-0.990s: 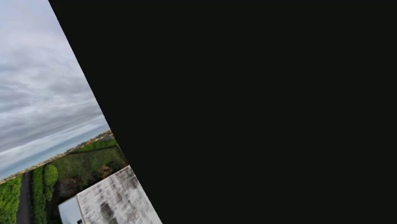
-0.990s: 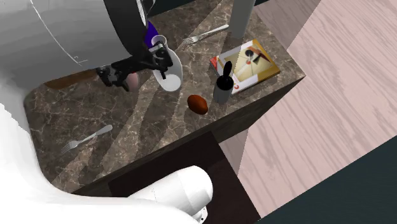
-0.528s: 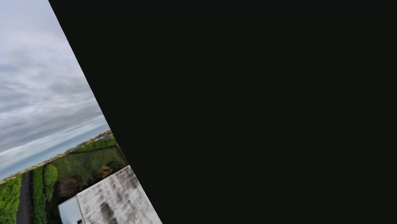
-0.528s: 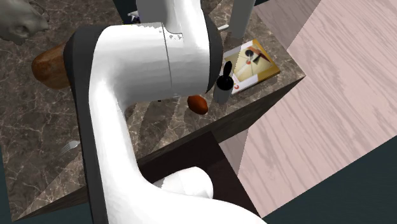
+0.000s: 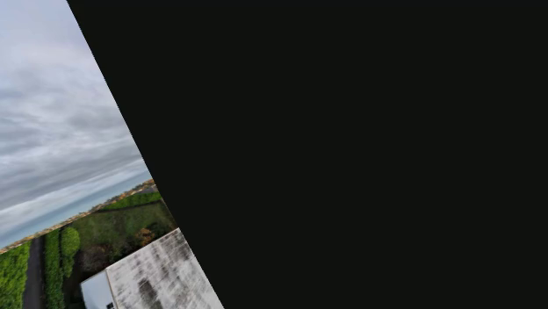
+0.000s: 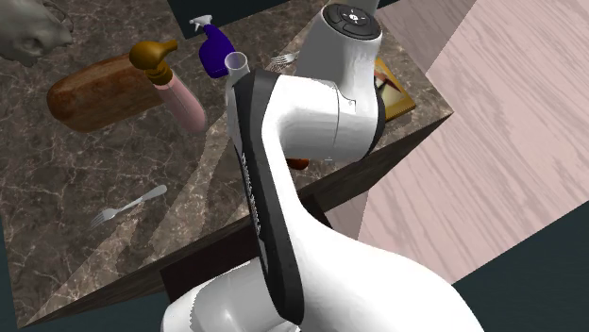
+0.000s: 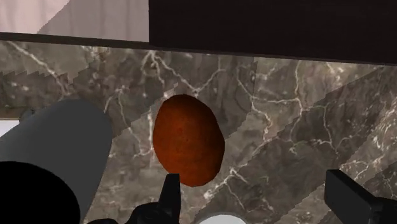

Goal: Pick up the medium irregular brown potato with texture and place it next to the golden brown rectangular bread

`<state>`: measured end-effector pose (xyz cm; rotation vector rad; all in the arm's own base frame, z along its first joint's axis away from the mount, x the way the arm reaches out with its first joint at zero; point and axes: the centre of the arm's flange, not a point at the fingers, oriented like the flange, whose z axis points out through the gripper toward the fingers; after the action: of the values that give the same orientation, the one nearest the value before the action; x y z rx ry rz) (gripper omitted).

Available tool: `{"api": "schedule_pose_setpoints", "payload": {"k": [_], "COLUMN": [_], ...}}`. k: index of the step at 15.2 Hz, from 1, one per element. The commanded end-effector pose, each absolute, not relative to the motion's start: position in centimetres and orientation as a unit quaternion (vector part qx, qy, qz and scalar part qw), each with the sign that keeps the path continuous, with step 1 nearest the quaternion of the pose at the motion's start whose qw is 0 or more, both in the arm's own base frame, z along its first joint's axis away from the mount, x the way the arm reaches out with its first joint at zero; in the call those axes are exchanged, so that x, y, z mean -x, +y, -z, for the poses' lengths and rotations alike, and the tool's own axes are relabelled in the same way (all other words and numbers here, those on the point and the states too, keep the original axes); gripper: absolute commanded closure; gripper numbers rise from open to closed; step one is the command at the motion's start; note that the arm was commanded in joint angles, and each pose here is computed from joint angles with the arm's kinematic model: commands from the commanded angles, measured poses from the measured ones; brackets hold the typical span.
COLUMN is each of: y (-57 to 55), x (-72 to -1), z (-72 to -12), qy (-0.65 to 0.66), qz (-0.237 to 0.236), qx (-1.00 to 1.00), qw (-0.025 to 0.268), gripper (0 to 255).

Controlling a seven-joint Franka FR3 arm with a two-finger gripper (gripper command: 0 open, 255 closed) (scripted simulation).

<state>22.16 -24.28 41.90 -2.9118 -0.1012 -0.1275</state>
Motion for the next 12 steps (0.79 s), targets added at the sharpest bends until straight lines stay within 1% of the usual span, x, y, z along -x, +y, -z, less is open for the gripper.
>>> {"api": "schedule_pose_setpoints", "payload": {"k": [1, 4, 12], "y": [-26.6, -29.1, -27.9], "x": [-21.2, -20.8, -21.2], "z": [-39.4, -35.8, -32.0], "qy": [-0.049, -0.069, -0.069], "qz": [0.053, 0.065, 0.065], "qx": [0.989, 0.984, 0.984], "qw": [0.127, 0.150, 0.150], "gripper": [0, 0, 0]}}
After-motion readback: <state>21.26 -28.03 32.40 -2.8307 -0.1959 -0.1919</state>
